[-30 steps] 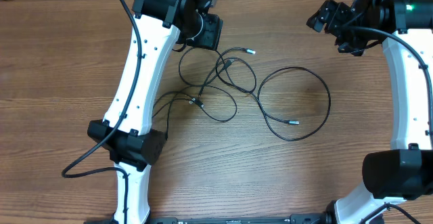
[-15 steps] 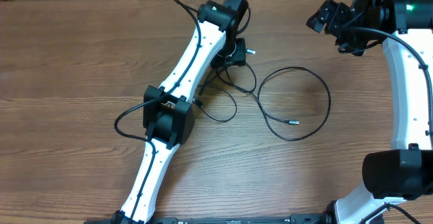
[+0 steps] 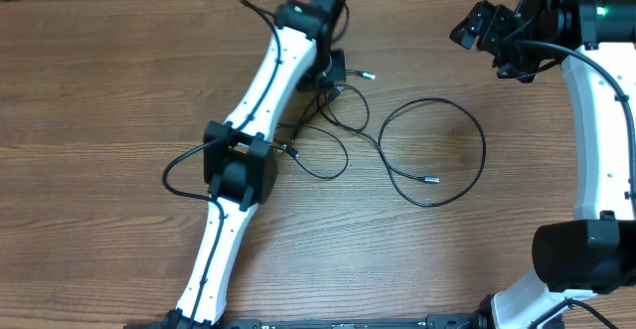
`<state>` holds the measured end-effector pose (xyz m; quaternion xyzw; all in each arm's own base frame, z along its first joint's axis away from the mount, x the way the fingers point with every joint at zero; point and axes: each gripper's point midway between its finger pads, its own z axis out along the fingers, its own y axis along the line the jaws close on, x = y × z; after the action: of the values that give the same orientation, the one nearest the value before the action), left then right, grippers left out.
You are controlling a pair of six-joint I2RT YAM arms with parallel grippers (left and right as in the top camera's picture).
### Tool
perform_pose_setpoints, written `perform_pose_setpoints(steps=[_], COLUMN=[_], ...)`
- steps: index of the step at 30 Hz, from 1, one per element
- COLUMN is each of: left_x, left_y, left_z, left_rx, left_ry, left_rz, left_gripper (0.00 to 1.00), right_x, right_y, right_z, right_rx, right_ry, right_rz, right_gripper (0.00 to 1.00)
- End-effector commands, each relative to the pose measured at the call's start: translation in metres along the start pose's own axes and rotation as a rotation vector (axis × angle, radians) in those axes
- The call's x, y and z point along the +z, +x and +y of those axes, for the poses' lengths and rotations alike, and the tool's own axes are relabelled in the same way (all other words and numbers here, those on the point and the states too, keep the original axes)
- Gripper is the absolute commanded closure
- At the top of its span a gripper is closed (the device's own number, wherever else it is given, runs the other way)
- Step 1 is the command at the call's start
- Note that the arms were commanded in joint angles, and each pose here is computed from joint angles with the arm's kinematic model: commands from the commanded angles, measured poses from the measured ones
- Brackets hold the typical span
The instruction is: Untangle cables
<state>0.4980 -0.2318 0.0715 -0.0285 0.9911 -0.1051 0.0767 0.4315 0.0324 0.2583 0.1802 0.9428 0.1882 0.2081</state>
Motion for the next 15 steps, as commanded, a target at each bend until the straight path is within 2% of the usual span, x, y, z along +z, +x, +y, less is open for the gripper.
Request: perform_pose_setpoints(steps=[1, 4, 5, 9, 11, 15], left_x=[-0.186, -0.295, -0.358, -0.488, -0.531, -0.572], left_y=[-0.061, -0.072, -0.068, -0.035, -0.018, 0.0], left_z=[-0.021, -0.019, -0.01, 0.012, 0.034, 0.08], left_rx=[0.084, 0.085, 0.071, 0.075, 0.056, -0.012], left_ry=[0.175, 0.266, 0.308, 0.431, 0.423, 0.349], left_rz=[-0.448, -0.703, -0.844, -1.107, -1.211, -1.319], left_gripper=[0.96, 0.96, 0.96, 0.96, 0.96, 0.96], right_x=[0.001, 0.001, 0.001, 0.001, 0.001, 0.001], right_y=[0.0, 0.0, 0.0, 0.0, 0.001, 0.0], right_z=[0.0, 0.0, 0.0, 0.0, 0.0, 0.0], right_rx=[-0.006, -0.006, -0.006, -0.006, -0.005, -0.006], right_ry=[-0.003, -0.003, -0.003, -0.003, -0.002, -0.003], right_rz=[0.005, 0.005, 0.005, 0.005, 0.006, 0.005], right_gripper=[0.1, 0.1, 0.1, 0.1, 0.1, 0.1])
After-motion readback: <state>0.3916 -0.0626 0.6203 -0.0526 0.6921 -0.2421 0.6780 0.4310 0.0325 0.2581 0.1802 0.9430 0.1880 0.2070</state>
